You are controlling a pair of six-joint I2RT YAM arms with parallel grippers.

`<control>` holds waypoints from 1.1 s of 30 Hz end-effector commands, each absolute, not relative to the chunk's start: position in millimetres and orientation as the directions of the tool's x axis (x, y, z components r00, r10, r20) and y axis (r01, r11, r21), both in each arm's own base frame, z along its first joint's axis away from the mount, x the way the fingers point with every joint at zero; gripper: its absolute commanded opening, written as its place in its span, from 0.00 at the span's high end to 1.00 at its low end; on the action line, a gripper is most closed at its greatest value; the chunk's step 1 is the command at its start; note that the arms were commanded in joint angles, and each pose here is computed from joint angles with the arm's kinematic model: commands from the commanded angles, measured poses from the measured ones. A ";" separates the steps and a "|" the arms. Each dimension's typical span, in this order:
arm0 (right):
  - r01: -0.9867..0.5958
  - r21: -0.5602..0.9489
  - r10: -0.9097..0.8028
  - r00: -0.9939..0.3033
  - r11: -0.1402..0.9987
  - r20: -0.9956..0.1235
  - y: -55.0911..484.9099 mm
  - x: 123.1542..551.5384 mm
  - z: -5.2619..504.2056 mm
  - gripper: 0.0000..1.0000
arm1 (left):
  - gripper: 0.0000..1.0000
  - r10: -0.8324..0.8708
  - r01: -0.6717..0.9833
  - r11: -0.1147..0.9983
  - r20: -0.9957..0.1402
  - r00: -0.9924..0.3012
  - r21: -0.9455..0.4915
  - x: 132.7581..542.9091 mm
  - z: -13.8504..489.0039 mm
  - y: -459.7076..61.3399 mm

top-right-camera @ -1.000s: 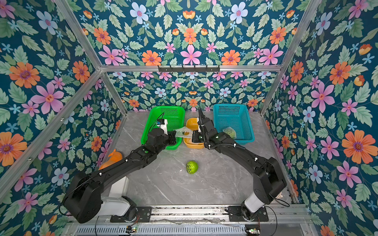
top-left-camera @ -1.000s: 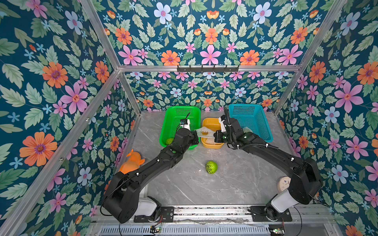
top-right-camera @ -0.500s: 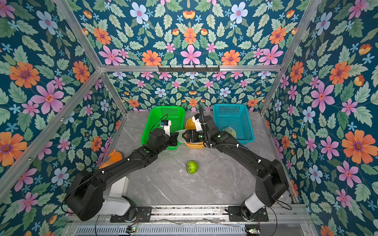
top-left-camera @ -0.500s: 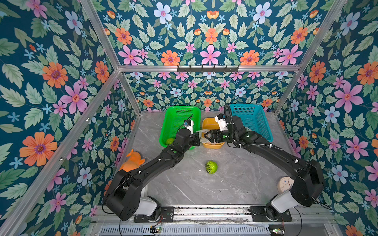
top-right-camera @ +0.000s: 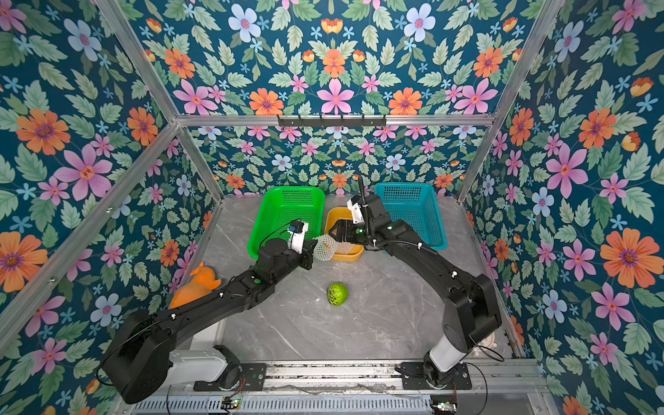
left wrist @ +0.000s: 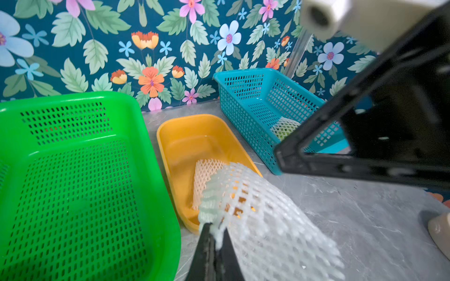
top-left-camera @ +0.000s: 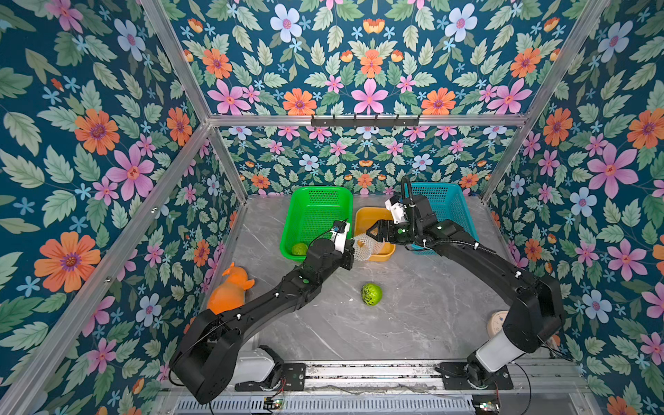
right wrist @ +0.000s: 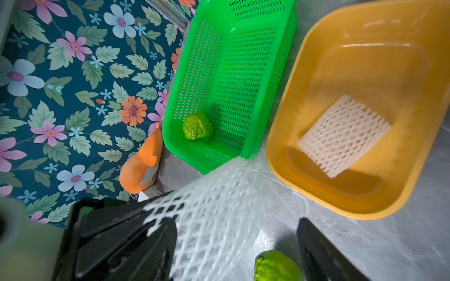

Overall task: Sleeve custard apples in foam nets
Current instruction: Open the foam net.

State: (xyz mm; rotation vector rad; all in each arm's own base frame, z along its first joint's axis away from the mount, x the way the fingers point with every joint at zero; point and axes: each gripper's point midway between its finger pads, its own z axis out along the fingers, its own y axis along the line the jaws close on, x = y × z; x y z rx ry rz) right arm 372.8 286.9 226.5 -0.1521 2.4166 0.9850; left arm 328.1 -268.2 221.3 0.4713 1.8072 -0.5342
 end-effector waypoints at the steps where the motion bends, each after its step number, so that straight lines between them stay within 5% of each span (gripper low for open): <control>1: -0.254 0.664 0.097 -0.891 0.703 -0.444 293.2 367.4 226.5 0.22 | 0.99 0.096 0.575 0.818 -0.981 -0.170 -0.020 325.8 237.9 -272.4; 6: -0.215 0.712 0.098 -0.924 0.669 -0.370 302.3 367.9 210.0 0.29 | 0.99 0.129 0.579 0.815 -0.980 -0.150 0.019 320.1 236.5 -279.7; 12: -0.208 0.768 0.089 -0.942 0.606 -0.325 310.4 361.0 210.8 0.69 | 0.99 0.134 0.572 0.820 -0.979 -0.155 0.022 321.0 234.1 -281.8; 15: -0.207 0.768 0.098 -0.939 0.606 -0.330 307.0 361.0 211.9 0.98 | 0.98 0.139 0.571 0.821 -0.978 -0.158 0.024 321.5 232.7 -282.1; 17: -0.203 0.764 0.110 -0.935 0.613 -0.338 302.6 362.1 212.8 1.00 | 0.93 0.141 0.569 0.822 -0.977 -0.163 0.024 321.1 231.5 -281.7; 19: -0.196 0.759 0.124 -0.931 0.621 -0.342 297.8 364.5 211.6 1.00 | 0.82 0.139 0.565 0.825 -0.976 -0.166 0.021 321.0 231.7 -280.3; 21: -0.207 0.752 0.147 -0.916 0.626 -0.374 290.5 365.7 223.4 1.00 | 0.49 0.137 0.553 0.833 -0.975 -0.177 0.017 321.5 229.9 -277.7; 25: -0.198 0.734 0.180 -0.898 0.649 -0.401 277.4 372.0 224.5 1.00 | 0.06 0.101 0.516 0.857 -0.974 -0.203 -0.018 321.5 228.0 -269.3; 33: -0.151 0.687 0.249 -0.860 0.711 -0.446 242.2 382.0 217.5 1.00 | 0.01 0.055 0.487 0.866 -0.947 -0.316 -0.112 306.6 201.7 -255.2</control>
